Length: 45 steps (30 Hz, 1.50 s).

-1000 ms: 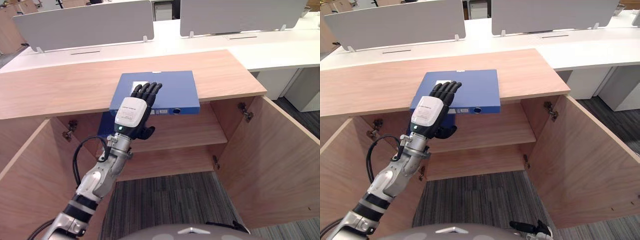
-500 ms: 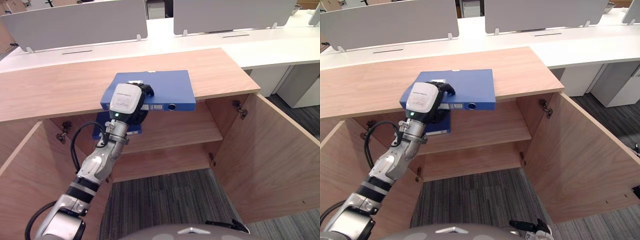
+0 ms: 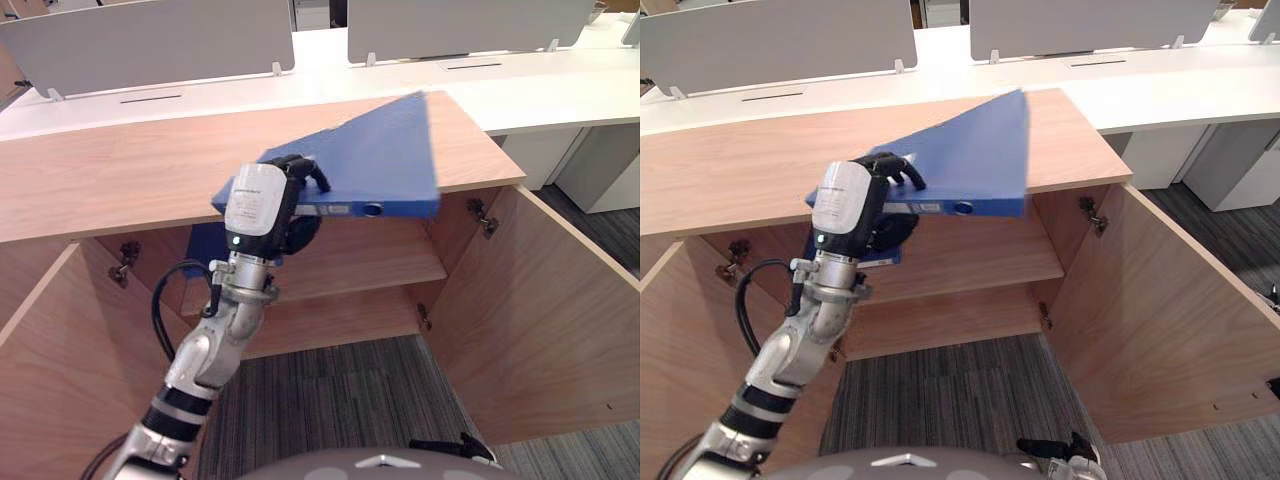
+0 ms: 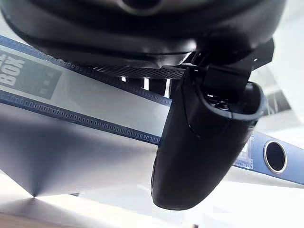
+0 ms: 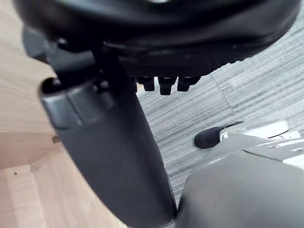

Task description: Walk over to the cabinet, pick up the folder, carry it to the office cabinet, place the folder inside the office cabinet, then close the office cabinet door

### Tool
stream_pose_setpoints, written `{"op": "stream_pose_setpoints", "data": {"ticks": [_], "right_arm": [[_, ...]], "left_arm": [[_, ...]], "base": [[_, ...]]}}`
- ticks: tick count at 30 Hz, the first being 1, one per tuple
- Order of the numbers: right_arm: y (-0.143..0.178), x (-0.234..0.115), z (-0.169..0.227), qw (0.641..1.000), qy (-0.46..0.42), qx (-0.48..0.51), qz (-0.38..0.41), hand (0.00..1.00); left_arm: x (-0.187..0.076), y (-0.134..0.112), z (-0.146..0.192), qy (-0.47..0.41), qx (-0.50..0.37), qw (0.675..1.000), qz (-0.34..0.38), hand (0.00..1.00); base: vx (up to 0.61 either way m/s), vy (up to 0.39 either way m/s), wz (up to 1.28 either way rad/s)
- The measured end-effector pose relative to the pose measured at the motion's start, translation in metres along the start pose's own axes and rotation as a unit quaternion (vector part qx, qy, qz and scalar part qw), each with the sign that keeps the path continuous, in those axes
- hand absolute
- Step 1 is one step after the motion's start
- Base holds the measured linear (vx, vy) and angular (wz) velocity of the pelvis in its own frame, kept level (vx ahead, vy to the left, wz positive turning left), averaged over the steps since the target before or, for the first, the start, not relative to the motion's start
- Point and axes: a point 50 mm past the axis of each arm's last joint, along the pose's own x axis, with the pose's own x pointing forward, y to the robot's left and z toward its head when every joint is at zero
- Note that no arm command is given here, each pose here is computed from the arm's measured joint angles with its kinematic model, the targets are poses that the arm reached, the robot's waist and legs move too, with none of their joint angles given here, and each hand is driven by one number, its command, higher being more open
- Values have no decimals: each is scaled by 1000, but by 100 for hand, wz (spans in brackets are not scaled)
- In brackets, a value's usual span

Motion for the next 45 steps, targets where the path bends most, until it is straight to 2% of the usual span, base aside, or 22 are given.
{"op": "stream_pose_setpoints", "data": {"ticks": [4,8,10,16,19,21,26,30,36,45], "right_arm": [[3,0,7,1000,-21,-15,6,100],[7,-2,15,999,-45,-10,12,100],[12,-5,24,997,-76,0,20,100],[36,-23,68,980,-186,33,68,100],[48,-46,105,951,-280,78,102,100],[51,-70,133,920,-356,110,124,100],[49,-117,175,849,-477,164,159,100],[44,-149,193,799,-542,188,179,100],[35,-178,207,750,-602,195,191,100],[22,-206,230,693,-675,150,204,100]], "left_arm": [[-4,-2,33,-18,-156,988,11,0],[-7,-4,46,-13,-258,966,9,0],[-7,-3,49,7,-347,938,16,0],[-8,7,53,34,-503,863,36,0],[-9,12,55,35,-573,818,36,0],[-15,14,51,46,-619,783,41,0],[-34,13,34,97,-672,733,53,0],[-47,15,20,131,-686,713,67,0],[-57,16,10,150,-687,707,72,0],[-74,-1,1,192,-687,700,31,0]], "base": [[-13,-2,-16],[-41,-11,-14],[-29,-15,-6],[-35,-20,-2],[-39,-19,0],[-38,-12,0],[-42,-13,0],[0,0,0],[-12,-4,1],[-4,-1,2]]}}
